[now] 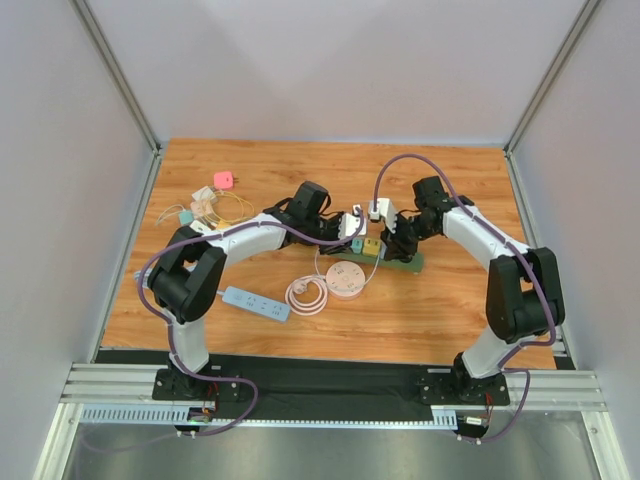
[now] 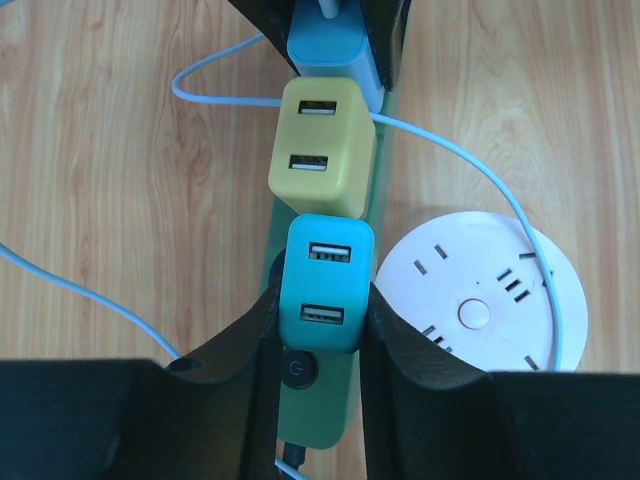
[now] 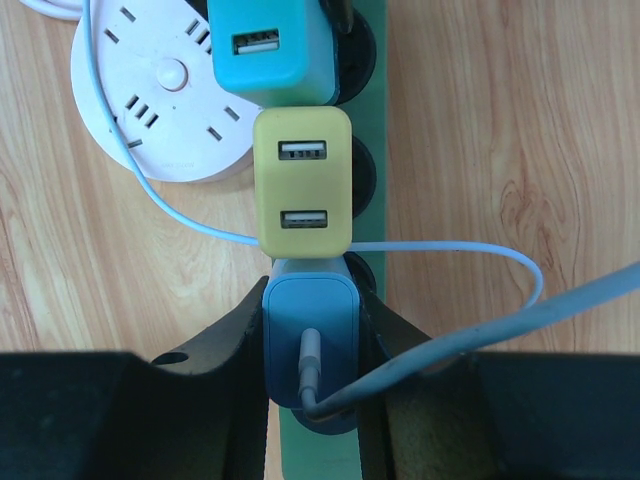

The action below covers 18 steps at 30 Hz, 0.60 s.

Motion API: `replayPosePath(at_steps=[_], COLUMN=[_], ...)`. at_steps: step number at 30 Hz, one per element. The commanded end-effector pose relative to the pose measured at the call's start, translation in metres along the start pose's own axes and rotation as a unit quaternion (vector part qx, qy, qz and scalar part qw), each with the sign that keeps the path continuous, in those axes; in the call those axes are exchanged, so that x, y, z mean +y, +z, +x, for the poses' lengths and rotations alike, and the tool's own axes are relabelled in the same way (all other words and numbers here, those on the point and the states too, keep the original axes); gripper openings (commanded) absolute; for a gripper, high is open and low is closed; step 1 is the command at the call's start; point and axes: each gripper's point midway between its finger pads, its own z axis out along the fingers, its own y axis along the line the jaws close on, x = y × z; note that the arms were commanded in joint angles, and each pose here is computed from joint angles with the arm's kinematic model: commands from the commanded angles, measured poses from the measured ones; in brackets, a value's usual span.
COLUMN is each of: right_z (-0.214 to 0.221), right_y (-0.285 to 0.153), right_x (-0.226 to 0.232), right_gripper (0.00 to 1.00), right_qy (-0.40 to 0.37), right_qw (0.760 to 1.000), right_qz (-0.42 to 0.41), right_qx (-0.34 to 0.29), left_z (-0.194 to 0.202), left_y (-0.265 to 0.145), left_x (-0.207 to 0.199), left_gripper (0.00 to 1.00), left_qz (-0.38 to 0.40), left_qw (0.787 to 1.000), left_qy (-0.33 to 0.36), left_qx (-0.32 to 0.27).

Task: Pull the plug off the socket
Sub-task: Remove the plug from the socket.

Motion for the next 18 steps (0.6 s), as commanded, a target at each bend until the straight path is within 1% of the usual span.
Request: replayPosePath(at_steps=[1, 2, 3, 4, 5, 6, 7, 8, 9, 11, 13, 14, 15, 16, 17, 18], right_z=[-0.034, -0.034, -0.032, -0.035, -0.031, -0.031, -0.033, -0.03, -0.03, -0.028, -0.029, -0.024, -0.029, -0.03, -0.033, -0.024], right_y=[-0.01, -0.011, -0.011, -0.009, -0.01, -0.01, -0.009, -0.009, -0.01, -0.01, -0.012, -0.01, -0.017, -0.02, -0.022, -0.018], right_x=[-0.005, -0.009, -0.011, -0.016, -0.016, -0.018, -0.022, -0.021, -0.023, -0.024, -0.021, -0.019, -0.017, -0.013, -0.015, -0.002], right_gripper=[0.0, 0.0, 0.0, 0.0, 0.0, 0.0, 0.0, 0.0, 0.0, 0.0, 0.0, 0.0, 0.0, 0.0, 0.0, 0.0], right_qy=[-0.019, -0.012, 0.01, 0.02, 0.04, 0.054, 0.072, 0.087, 0.095, 0.114, 0.108, 0.093, 0.07, 0.054, 0.007, 0.001], right_qw=[0.998, 0.998, 0.998, 0.998, 0.997, 0.997, 0.995, 0.994, 0.993, 0.991, 0.991, 0.993, 0.994, 0.995, 0.995, 0.995], right_qz=[0.012, 0.016, 0.015, 0.011, 0.005, 0.001, -0.005, -0.011, -0.015, -0.026, -0.028, -0.026, -0.014, -0.01, 0.0, -0.005], right_qx=[-0.062, -0.063, -0.061, -0.064, -0.062, -0.063, -0.067, -0.063, -0.064, -0.068, -0.072, -0.071, -0.079, -0.086, -0.098, -0.1], left_z=[-0.032, -0.038, -0.035, -0.047, -0.05, -0.04, -0.045, -0.043, -0.04, -0.039, -0.031, -0.02, -0.026, -0.026, -0.019, -0.029], left_y=[-0.002, -0.004, -0.003, -0.008, -0.01, -0.008, -0.007, -0.009, -0.01, -0.014, -0.013, -0.01, -0.009, -0.008, -0.007, -0.007], left_x=[0.015, 0.015, 0.013, 0.012, 0.019, 0.01, 0.006, 0.012, 0.012, 0.02, 0.022, 0.008, 0.017, 0.017, 0.008, 0.016], left_gripper=[0.0, 0.0, 0.0, 0.0, 0.0, 0.0, 0.0, 0.0, 0.0, 0.0, 0.0, 0.0, 0.0, 0.0, 0.0, 0.0], left_qz=[-0.019, -0.023, -0.032, -0.045, -0.074, -0.075, -0.083, -0.107, -0.113, -0.13, -0.118, -0.075, -0.066, -0.055, -0.026, -0.027], left_qw=[0.998, 0.998, 0.996, 0.994, 0.988, 0.987, 0.983, 0.977, 0.976, 0.977, 0.981, 0.99, 0.994, 0.997, 0.999, 0.999], left_qy=[0.041, 0.045, 0.054, 0.078, 0.119, 0.131, 0.159, 0.183, 0.184, 0.172, 0.15, 0.115, 0.082, 0.058, 0.03, 0.033], left_qx=[-0.038, -0.047, -0.055, -0.067, -0.06, -0.048, -0.043, -0.025, -0.018, 0.0, 0.014, 0.026, 0.021, 0.024, 0.037, 0.031])
